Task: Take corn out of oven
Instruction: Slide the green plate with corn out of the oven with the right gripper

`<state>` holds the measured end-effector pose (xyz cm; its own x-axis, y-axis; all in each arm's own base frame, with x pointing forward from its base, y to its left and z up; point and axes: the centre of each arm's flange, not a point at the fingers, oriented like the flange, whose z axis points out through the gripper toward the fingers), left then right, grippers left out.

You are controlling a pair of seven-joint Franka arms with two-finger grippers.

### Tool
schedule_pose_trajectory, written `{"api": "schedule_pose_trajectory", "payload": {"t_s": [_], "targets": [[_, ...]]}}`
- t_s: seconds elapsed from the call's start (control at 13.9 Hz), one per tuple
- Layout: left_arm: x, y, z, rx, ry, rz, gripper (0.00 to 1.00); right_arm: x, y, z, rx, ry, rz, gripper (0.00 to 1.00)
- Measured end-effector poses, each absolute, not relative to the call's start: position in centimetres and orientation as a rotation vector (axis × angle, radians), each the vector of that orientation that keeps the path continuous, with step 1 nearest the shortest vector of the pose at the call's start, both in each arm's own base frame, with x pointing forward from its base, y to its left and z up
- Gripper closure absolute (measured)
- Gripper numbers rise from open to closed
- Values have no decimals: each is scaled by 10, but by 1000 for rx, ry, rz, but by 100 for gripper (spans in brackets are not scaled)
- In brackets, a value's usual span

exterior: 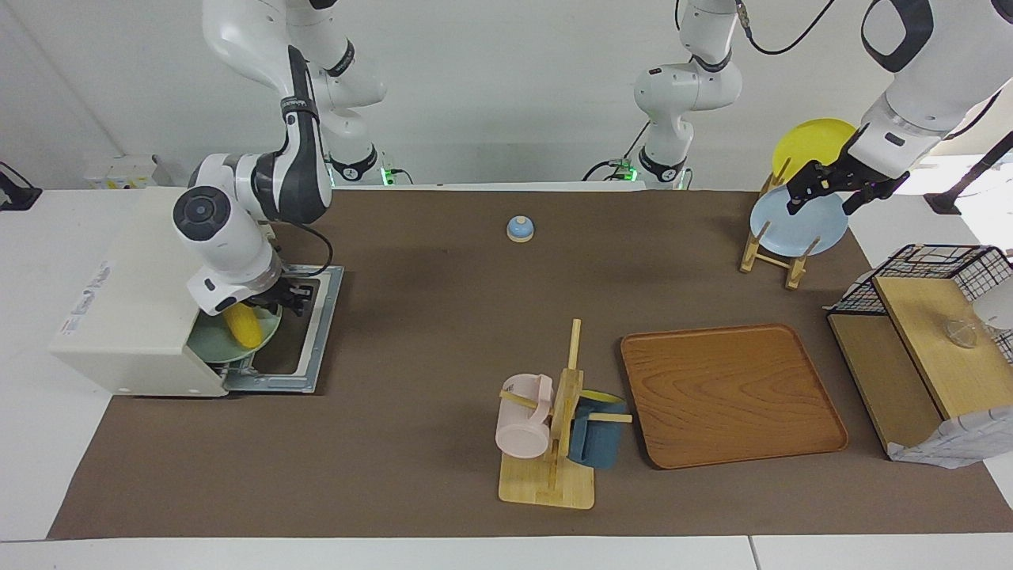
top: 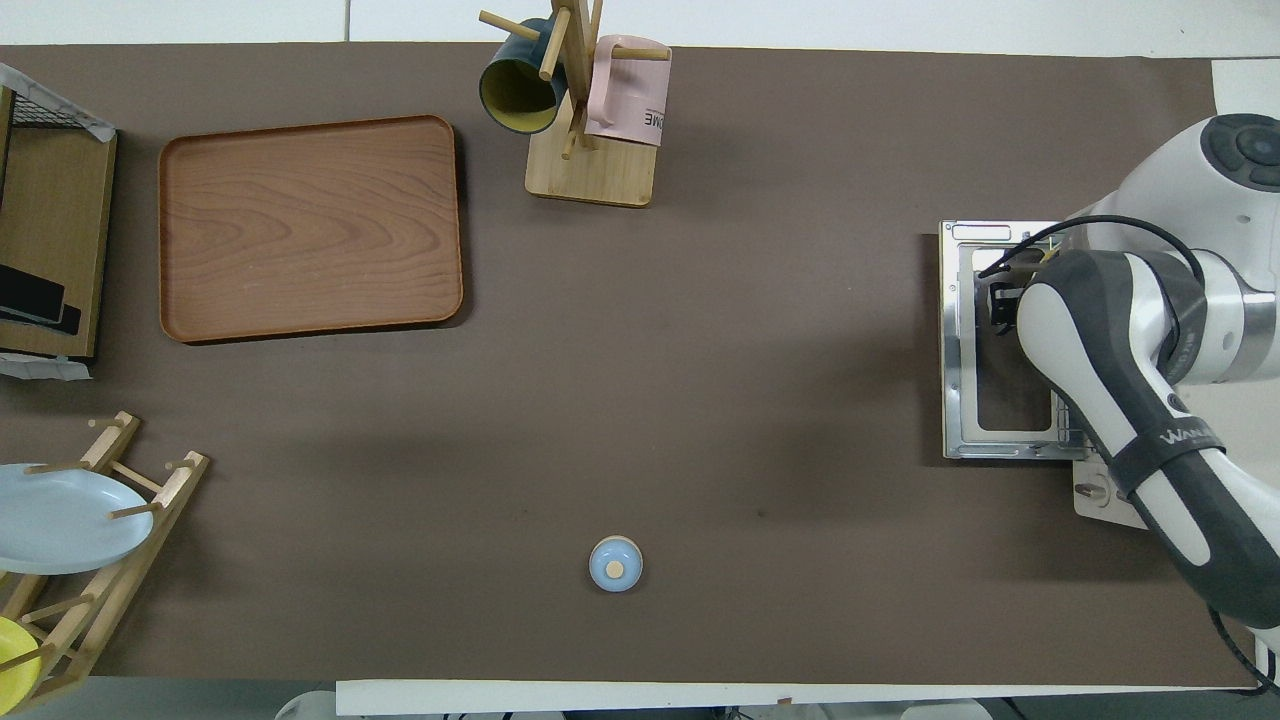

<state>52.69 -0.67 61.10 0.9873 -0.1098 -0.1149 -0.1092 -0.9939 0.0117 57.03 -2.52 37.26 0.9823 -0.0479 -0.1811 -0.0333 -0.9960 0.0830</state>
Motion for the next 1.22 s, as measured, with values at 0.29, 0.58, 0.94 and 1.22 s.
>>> {"api": "schedule_pose_trajectory", "payload": {"t_s": [0.29, 0.58, 0.94, 1.22], "targets": [[527, -6, 611, 3126, -172, -181, 0, 568, -32, 364, 3023, 7, -247, 58], [527, -6, 611, 3126, -171, -181, 0, 567, -26, 364, 2986, 68, -234, 83], [527, -6, 611, 3126, -171, -180, 0, 573, 67, 395, 2924, 179, -190, 97], [527, -1, 611, 3127, -154, -180, 0, 562, 265, 411, 2927, -72, -189, 97]]}}
